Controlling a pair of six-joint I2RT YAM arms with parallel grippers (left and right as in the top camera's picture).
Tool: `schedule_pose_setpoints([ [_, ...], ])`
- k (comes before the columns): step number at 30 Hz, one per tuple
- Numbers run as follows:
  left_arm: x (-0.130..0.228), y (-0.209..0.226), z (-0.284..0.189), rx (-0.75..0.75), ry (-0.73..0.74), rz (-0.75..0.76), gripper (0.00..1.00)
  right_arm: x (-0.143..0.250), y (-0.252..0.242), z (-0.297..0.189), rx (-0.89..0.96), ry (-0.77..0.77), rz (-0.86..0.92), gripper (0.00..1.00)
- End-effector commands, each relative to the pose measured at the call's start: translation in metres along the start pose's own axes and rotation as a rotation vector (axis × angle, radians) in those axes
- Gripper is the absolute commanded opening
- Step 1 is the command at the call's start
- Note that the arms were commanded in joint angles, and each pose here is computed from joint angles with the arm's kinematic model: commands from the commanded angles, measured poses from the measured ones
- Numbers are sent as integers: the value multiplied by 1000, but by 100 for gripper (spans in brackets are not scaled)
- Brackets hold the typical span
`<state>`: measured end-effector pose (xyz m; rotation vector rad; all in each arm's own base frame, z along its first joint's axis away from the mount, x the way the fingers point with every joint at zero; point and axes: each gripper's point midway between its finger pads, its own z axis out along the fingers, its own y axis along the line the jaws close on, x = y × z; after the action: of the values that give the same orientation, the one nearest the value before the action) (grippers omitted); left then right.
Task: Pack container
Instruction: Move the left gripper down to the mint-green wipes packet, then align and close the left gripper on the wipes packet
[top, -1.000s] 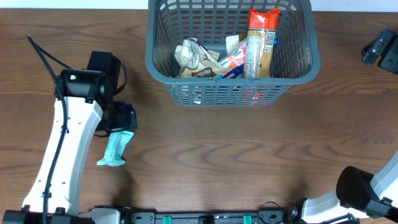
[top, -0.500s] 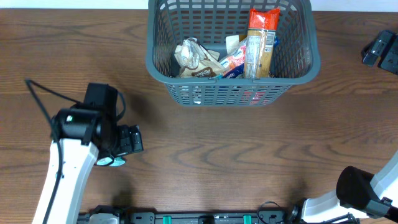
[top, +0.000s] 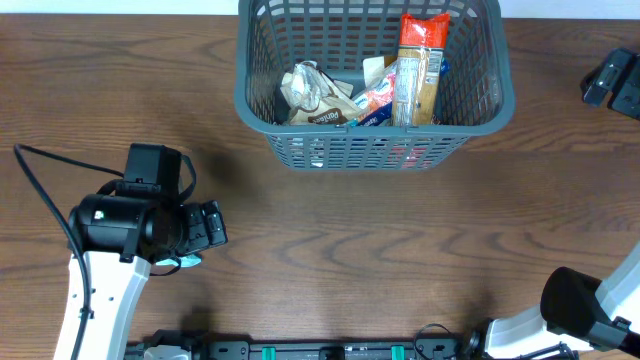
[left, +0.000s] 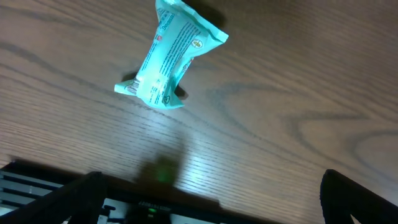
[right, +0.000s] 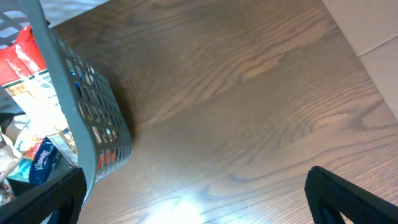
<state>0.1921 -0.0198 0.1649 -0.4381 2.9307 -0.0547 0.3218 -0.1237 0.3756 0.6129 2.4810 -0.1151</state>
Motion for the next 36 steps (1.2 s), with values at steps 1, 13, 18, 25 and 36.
schedule_pose_setpoints([
  [1,0,1,2,-1,1,-45,98,1,-1,1,2,7,-11,99],
  [13,-6,4,13,-23,-16,-596,99,2,5,1,-31,11,-11,99],
  [18,19,23,44,-148,23,-906,99,2,5,1,-31,10,-12,99],
  [25,35,24,86,-154,47,-1138,99,2,4,1,-30,10,-11,99],
  [36,-27,-2,90,91,-118,-1183,99,2,4,1,-31,10,-11,99],
])
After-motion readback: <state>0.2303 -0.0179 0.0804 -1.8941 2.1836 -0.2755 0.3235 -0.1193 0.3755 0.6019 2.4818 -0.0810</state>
